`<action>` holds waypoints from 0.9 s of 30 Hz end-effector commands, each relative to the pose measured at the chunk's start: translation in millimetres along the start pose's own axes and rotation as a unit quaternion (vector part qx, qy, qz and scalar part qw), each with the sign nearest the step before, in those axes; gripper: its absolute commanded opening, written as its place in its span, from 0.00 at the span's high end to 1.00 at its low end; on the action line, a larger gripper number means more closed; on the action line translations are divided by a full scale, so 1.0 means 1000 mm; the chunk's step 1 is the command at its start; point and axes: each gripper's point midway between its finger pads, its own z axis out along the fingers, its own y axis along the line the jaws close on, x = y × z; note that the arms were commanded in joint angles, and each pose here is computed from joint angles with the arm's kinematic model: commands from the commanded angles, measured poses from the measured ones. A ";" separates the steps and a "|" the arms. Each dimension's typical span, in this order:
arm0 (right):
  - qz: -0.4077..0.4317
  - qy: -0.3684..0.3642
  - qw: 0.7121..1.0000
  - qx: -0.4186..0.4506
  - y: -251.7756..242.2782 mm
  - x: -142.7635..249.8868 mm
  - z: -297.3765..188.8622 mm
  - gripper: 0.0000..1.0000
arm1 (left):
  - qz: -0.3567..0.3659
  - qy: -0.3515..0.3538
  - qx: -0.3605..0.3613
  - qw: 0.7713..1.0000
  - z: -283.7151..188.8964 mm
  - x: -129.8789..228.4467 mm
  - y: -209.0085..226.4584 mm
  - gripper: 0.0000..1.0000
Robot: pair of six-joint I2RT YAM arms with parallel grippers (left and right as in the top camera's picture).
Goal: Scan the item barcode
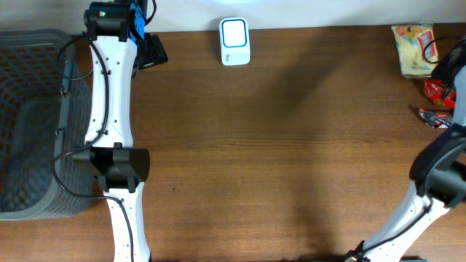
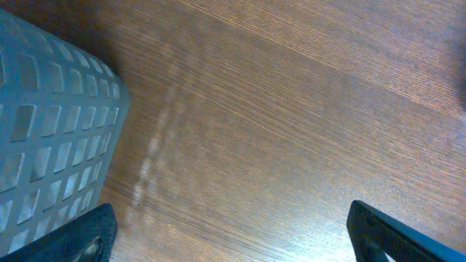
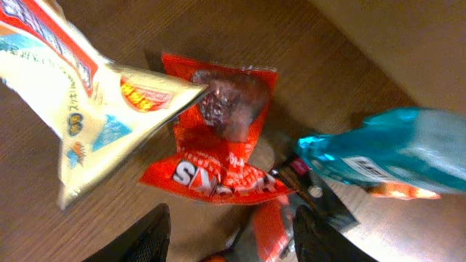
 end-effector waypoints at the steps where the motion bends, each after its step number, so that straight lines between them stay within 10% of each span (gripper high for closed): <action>1: 0.053 -0.111 0.992 -0.028 -0.027 -0.056 -0.129 0.45 | -0.009 -0.012 0.006 1.000 -0.011 -0.004 0.003 0.01; 13: 0.033 -0.162 0.973 -0.164 -0.052 0.074 -0.388 0.10 | -0.009 -0.012 0.006 1.000 -0.011 -0.004 0.003 0.01; 21: -0.078 -0.072 0.940 -0.323 -0.038 0.265 -0.386 0.02 | -0.009 -0.012 0.006 1.000 -0.011 -0.004 0.003 0.01; 27: -0.096 0.006 0.951 -0.293 -0.057 0.309 -0.373 0.02 | -0.009 -0.012 0.006 1.000 -0.011 -0.004 0.003 0.01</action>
